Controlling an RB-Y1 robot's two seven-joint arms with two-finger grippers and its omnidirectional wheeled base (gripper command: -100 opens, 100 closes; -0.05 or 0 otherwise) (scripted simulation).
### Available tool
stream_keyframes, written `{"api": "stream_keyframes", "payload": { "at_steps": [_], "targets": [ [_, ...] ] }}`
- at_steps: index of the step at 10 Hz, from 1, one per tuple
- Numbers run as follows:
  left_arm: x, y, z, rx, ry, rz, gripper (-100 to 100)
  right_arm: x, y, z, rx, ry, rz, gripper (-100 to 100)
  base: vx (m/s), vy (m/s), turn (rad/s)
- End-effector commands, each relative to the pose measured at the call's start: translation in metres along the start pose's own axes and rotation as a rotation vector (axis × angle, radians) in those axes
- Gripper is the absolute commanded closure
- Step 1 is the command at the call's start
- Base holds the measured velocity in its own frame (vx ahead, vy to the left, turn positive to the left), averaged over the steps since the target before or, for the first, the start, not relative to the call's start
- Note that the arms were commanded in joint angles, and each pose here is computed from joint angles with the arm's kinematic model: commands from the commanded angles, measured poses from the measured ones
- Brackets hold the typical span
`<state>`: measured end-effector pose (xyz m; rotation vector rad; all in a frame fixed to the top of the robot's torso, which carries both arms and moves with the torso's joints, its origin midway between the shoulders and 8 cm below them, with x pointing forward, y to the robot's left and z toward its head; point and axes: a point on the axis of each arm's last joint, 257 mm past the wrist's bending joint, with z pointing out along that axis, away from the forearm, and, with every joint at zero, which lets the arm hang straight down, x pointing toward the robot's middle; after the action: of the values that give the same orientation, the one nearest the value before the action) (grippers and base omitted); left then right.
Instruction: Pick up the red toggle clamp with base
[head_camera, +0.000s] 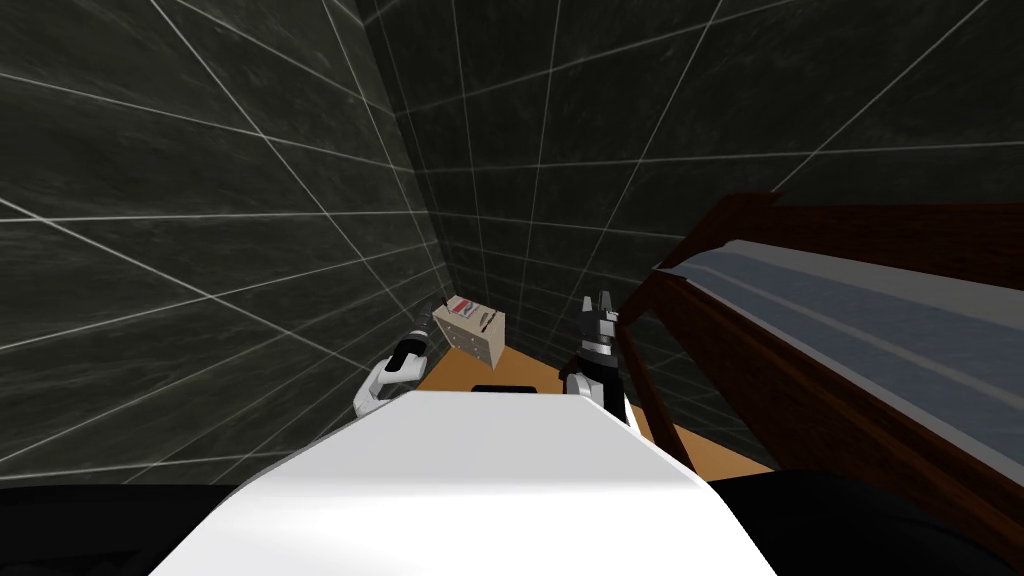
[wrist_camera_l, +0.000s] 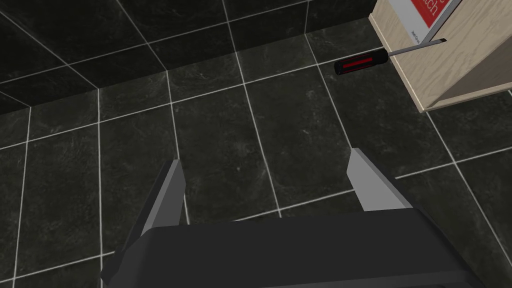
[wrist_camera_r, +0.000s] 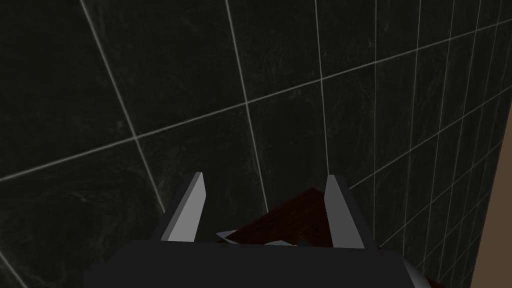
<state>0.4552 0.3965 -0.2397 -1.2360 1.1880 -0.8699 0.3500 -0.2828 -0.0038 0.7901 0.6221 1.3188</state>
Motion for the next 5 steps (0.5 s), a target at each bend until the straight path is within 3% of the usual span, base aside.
{"api": "stream_keyframes", "payload": {
  "at_steps": [1, 5],
  "targets": [
    [-0.005, 0.009, 0.005, -0.028, -0.008, -0.031, -100, 0.0, 0.0, 0.0, 0.0, 0.0, 0.0, 0, 0.001, 0.035, -0.195],
    [-0.017, 0.031, 0.018, -0.098, -0.034, -0.112, -100, 0.0, 0.0, 0.0, 0.0, 0.0, 0.0, 0, -0.008, 0.056, -0.215]
  ]
}}
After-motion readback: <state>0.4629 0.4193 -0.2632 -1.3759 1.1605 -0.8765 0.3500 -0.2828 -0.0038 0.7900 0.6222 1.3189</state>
